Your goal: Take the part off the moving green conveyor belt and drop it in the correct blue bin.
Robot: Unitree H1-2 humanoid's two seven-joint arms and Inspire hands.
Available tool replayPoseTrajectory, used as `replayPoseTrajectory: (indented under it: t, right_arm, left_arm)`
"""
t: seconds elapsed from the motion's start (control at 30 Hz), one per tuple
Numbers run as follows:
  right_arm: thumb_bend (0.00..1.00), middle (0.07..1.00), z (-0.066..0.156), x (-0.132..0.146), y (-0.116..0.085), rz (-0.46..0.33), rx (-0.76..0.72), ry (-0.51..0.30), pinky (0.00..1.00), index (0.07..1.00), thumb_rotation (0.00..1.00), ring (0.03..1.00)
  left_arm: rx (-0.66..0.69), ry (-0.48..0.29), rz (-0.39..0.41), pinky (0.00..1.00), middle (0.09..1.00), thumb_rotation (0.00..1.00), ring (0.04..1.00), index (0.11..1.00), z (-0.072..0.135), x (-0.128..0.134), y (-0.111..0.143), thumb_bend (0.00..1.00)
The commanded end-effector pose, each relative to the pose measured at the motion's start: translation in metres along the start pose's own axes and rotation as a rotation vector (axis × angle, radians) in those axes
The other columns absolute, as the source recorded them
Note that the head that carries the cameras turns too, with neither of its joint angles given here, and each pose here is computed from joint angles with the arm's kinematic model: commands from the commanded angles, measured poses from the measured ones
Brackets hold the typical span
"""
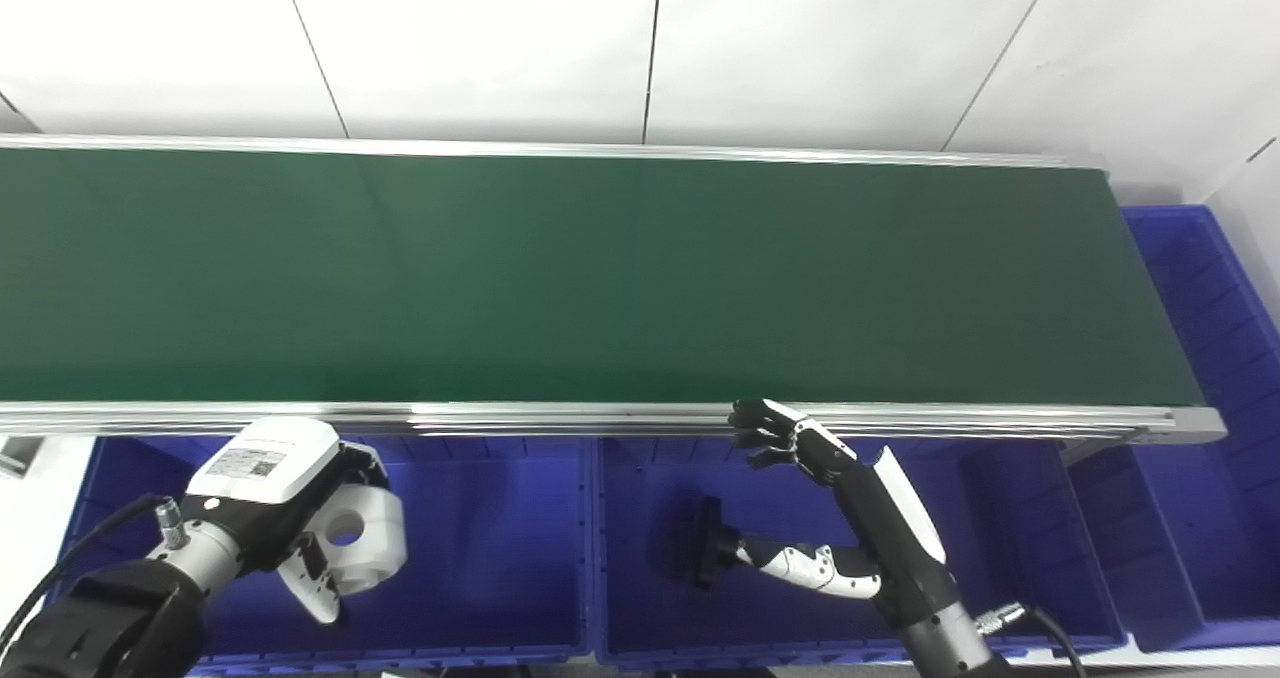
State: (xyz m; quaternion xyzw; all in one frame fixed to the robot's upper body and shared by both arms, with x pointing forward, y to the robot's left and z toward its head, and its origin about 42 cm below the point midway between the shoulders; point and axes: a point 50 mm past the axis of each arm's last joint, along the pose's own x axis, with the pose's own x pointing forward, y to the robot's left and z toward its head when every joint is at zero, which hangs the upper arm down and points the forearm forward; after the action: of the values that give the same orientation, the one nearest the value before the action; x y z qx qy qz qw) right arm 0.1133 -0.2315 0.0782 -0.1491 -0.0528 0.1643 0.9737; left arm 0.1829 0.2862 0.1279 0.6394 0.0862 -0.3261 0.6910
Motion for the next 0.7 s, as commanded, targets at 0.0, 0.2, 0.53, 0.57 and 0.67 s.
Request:
replayPoseTrajectory:
  t: [0.0, 0.2, 0.53, 0.57, 0.67]
  right_arm:
    - [0.69, 0.811, 0.011, 0.001, -0.003, -0.016, 0.012, -0.084, 0.69, 0.841, 0.49, 0.763]
    - [0.71, 0.809, 0.01, 0.0, -0.001, -0.032, 0.021, -0.076, 0.69, 0.836, 0.54, 0.76]
    - [0.71, 0.814, 0.01, 0.002, -0.003, -0.011, 0.01, -0.082, 0.68, 0.841, 0.54, 0.764]
    - [0.7, 0.815, 0.01, 0.002, -0.003, -0.015, 0.011, -0.08, 0.69, 0.842, 0.53, 0.767]
    - [0.71, 0.811, 0.01, 0.002, -0.001, -0.02, 0.0, -0.08, 0.68, 0.836, 0.51, 0.763]
  left_arm:
    - [0.049, -0.04, 0.013, 0.82, 0.992, 0.0, 0.887, 0.993, -0.001, -0.014, 0.013, 0.58]
    - [-0.011, -0.079, -0.024, 0.92, 1.0, 0.0, 0.98, 1.0, 0.002, -0.031, 0.013, 0.72]
    - [-0.452, -0.294, 0.001, 0.76, 1.0, 0.0, 0.947, 0.989, 0.002, -0.047, 0.02, 0.73]
    - [-0.512, -0.332, 0.033, 0.8, 1.0, 0.0, 0.964, 0.986, 0.002, -0.049, 0.02, 0.71]
    - [-0.632, -0.425, 0.111, 0.88, 1.0, 0.08, 0.979, 0.976, 0.004, -0.046, 0.01, 0.61]
